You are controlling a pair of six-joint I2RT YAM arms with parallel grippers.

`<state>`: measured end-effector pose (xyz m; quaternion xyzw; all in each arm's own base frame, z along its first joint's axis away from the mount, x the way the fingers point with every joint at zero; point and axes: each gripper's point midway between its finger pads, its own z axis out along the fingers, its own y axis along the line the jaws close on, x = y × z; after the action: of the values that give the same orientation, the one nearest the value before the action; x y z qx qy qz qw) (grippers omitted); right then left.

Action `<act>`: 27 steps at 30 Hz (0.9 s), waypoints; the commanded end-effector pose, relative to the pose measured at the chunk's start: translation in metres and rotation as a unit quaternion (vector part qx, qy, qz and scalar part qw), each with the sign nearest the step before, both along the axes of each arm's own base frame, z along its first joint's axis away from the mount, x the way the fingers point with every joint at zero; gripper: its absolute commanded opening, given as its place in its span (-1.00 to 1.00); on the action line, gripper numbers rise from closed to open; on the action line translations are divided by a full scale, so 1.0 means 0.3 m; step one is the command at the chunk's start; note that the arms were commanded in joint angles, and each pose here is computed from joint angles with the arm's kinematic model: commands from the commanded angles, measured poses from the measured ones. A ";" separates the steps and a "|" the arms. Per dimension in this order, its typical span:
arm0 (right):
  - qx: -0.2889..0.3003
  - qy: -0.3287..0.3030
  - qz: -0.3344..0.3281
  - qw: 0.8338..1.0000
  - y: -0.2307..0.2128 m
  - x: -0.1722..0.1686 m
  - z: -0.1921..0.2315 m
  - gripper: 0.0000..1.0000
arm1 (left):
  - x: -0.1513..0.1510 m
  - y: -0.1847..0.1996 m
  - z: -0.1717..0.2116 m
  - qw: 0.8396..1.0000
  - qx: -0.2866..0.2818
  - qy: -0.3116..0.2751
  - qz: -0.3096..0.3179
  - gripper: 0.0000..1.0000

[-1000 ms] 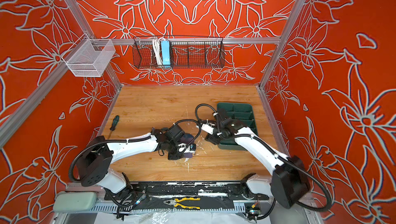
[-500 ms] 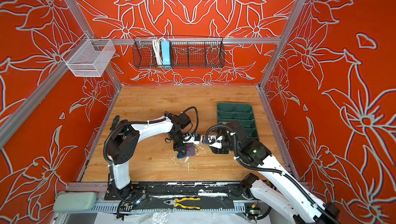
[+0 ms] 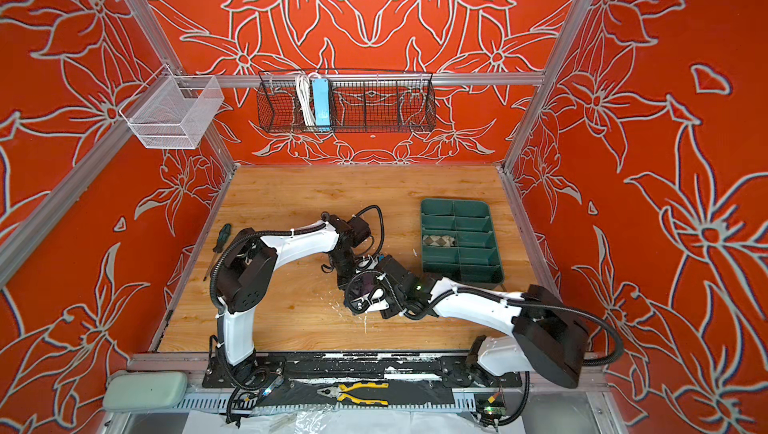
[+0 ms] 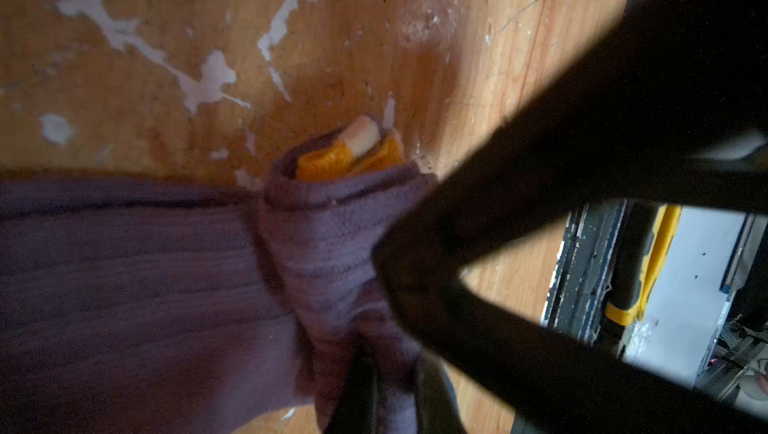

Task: Roll the socks

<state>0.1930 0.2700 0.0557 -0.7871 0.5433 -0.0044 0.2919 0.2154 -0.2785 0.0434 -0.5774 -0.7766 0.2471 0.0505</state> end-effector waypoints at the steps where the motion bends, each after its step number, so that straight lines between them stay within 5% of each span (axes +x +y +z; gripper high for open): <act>1: 0.034 -0.024 -0.011 0.999 0.076 0.061 0.023 0.28 | -0.025 0.015 -0.028 1.000 0.013 0.020 -0.008 -0.91; 9: 0.010 0.027 -0.028 0.999 0.076 0.040 -0.066 -0.32 | -0.024 0.017 -0.015 1.000 0.005 0.007 -0.007 -0.89; 15: -0.048 0.067 -0.047 0.995 0.017 0.011 -0.095 -0.96 | 0.001 0.030 0.056 0.999 -0.012 -0.050 -0.002 -0.64; 22: -0.075 0.131 -0.078 0.985 -0.015 -0.032 -0.077 -1.00 | 0.037 0.086 0.212 0.989 -0.051 -0.134 0.031 -0.28; 27: -0.084 0.202 -0.085 0.972 -0.012 -0.074 -0.062 -1.00 | 0.089 0.178 0.344 0.960 -0.077 -0.257 0.085 -0.20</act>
<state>0.1949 0.2864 0.0514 -0.7549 0.6243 0.0451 0.1958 0.2324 -0.2315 0.1199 -0.5567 -0.7990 0.1782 -0.1408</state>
